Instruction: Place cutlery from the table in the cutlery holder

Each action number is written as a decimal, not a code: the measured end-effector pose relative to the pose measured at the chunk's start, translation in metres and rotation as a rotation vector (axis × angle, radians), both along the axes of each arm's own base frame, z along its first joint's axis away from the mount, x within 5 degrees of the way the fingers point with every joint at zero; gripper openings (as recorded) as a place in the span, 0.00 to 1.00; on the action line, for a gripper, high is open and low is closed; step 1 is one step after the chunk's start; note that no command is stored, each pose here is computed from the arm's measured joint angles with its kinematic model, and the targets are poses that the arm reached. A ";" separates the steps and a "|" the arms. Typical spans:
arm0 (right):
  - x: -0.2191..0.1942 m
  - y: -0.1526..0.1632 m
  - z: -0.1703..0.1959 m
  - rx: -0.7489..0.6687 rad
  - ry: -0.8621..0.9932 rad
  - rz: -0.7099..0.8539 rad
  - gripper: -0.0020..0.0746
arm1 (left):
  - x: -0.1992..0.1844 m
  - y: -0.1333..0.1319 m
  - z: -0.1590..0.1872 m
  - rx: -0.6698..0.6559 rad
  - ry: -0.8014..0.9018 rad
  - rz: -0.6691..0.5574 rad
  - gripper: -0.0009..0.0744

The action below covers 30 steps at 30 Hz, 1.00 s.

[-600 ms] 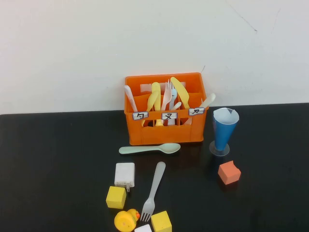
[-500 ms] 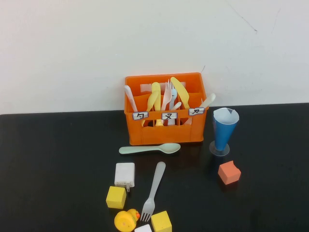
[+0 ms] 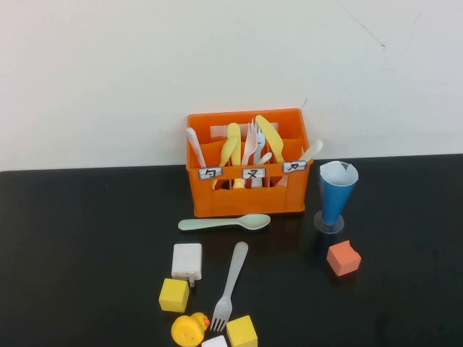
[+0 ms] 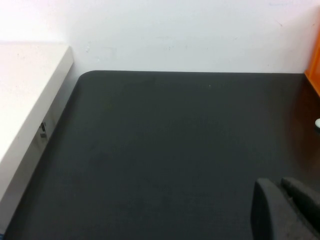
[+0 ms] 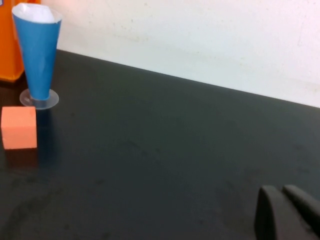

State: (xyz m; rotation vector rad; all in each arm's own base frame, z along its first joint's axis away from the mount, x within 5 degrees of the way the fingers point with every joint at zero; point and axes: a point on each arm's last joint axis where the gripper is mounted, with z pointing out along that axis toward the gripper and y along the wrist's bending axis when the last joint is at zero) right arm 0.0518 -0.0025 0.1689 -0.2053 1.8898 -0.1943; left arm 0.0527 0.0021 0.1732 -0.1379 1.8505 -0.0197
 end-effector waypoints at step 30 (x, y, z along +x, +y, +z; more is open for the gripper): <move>0.003 0.013 0.012 0.859 -0.096 -0.091 0.02 | 0.000 0.000 0.000 0.000 0.000 0.000 0.01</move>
